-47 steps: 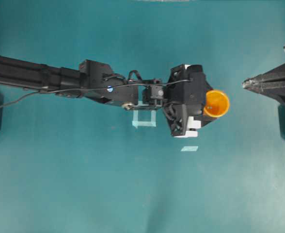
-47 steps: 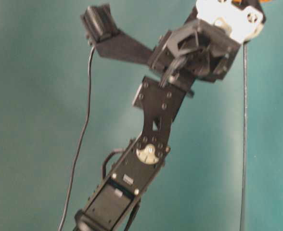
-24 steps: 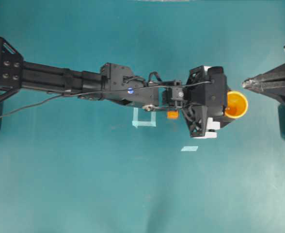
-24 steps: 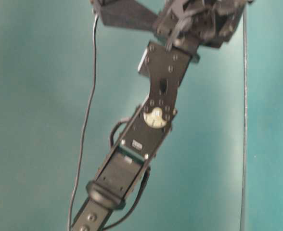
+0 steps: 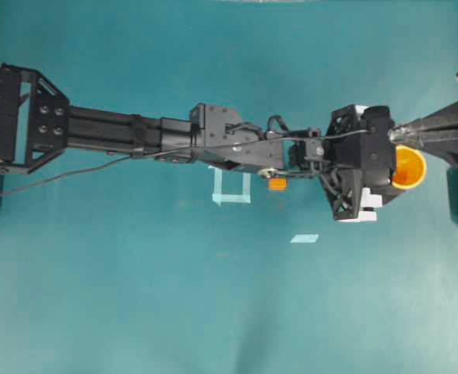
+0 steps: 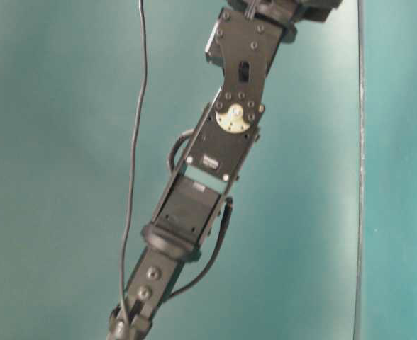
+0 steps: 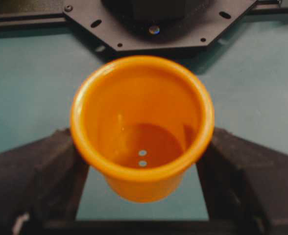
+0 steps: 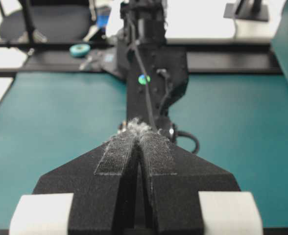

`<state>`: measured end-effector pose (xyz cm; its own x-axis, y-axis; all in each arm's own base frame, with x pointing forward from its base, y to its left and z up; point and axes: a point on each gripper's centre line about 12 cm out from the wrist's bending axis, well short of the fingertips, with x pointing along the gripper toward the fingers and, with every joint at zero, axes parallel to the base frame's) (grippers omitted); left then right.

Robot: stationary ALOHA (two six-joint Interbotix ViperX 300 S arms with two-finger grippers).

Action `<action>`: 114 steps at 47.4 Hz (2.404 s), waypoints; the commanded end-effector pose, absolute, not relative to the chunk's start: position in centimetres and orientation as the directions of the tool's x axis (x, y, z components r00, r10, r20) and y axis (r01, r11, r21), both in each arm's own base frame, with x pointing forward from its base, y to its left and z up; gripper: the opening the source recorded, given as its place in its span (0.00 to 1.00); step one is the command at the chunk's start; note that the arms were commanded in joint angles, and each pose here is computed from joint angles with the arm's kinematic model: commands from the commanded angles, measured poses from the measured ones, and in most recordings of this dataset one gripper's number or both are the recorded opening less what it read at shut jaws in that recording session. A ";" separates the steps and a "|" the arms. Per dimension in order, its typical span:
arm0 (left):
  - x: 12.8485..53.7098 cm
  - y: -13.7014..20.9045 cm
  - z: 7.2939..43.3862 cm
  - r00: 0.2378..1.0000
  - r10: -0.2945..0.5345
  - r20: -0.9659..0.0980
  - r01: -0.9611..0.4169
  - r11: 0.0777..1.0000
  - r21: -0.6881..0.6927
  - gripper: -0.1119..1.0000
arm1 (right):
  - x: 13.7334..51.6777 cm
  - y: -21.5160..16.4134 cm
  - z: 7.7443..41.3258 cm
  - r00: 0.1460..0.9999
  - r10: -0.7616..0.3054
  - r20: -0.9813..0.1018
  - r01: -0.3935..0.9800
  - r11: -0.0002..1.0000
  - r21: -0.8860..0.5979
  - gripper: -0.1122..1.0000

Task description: Move the cup to the right with left arm.

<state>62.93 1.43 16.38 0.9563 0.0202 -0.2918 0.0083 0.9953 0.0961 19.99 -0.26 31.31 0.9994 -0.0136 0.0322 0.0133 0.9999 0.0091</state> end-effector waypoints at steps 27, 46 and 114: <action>63.6 1.3 18.9 0.971 0.019 -0.239 0.005 0.995 0.101 0.68 | 20.0 -0.3 33.0 0.997 -0.013 0.077 0.013 1.000 0.005 0.10; 63.6 1.4 18.9 0.972 0.020 -0.236 0.003 0.995 0.099 0.68 | 20.0 -0.3 33.0 0.997 -0.013 0.078 0.013 1.000 0.005 0.10; 64.0 1.5 18.8 0.974 0.022 -0.227 0.001 0.995 0.101 0.68 | 20.0 -0.3 33.0 0.997 -0.013 0.077 0.013 1.000 0.000 0.10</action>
<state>63.71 1.45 15.83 0.9567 0.0204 -0.2903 0.0080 0.9953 0.0962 19.92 -0.26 31.72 0.9989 -0.0132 0.0445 0.0130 0.9999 0.0030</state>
